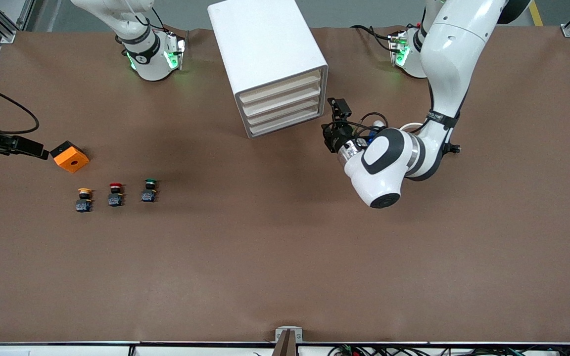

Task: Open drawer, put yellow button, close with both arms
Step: 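Grasp the top drawer's front edge with the left gripper, then pull the drawer open with the left gripper while the right gripper grasps the yellow button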

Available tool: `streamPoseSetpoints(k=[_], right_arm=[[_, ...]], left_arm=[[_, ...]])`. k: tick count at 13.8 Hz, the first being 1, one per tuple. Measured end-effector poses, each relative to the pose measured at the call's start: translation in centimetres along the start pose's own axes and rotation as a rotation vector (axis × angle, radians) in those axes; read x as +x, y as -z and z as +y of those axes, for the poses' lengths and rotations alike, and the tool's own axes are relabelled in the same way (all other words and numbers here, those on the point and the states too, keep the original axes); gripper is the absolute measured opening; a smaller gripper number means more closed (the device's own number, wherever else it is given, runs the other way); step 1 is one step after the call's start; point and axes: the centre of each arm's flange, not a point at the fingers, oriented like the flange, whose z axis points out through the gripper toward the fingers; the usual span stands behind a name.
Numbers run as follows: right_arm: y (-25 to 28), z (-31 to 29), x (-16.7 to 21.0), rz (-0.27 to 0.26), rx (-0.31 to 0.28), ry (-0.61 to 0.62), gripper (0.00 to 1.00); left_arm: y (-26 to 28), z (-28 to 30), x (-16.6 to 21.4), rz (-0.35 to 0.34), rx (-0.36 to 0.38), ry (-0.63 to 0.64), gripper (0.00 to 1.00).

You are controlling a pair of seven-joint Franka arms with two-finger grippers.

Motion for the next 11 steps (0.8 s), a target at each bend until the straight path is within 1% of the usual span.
streamPoseSetpoints(k=[2, 4, 6, 7, 8, 9, 11], right_arm=[[0.0, 0.4, 0.3, 0.017, 0.001, 0.0, 1.0], [-0.7, 0.9, 1.3, 0.049, 0.001, 0.02, 1.0], [-2.4, 1.8, 2.5, 0.063, 0.0, 0.032, 1.0], [-3.6, 2.4, 3.2, 0.065, 0.0, 0.031, 1.0], [-4.8, 2.9, 3.9, 0.069, -0.001, 0.028, 1.0], [-6.2, 3.5, 4.7, 0.078, -0.002, 0.03, 1.0], [-9.3, 4.8, 5.8, 0.113, -0.006, 0.046, 1.0]], left_arm=[[-0.8, 0.6, -0.1, -0.002, 0.04, 0.048, 1.0], [-1.6, 1.6, 0.0, -0.015, 0.083, 0.093, 1.0], [-2.2, 1.9, -0.3, -0.031, 0.118, 0.097, 0.87], [-2.6, 2.0, -0.5, -0.039, 0.132, 0.096, 0.85], [-3.0, 2.0, -0.8, -0.045, 0.145, 0.094, 0.75], [-3.5, 2.0, -1.2, -0.043, 0.158, 0.091, 0.68], [-4.7, 1.7, -1.9, -0.022, 0.177, 0.085, 0.65]])
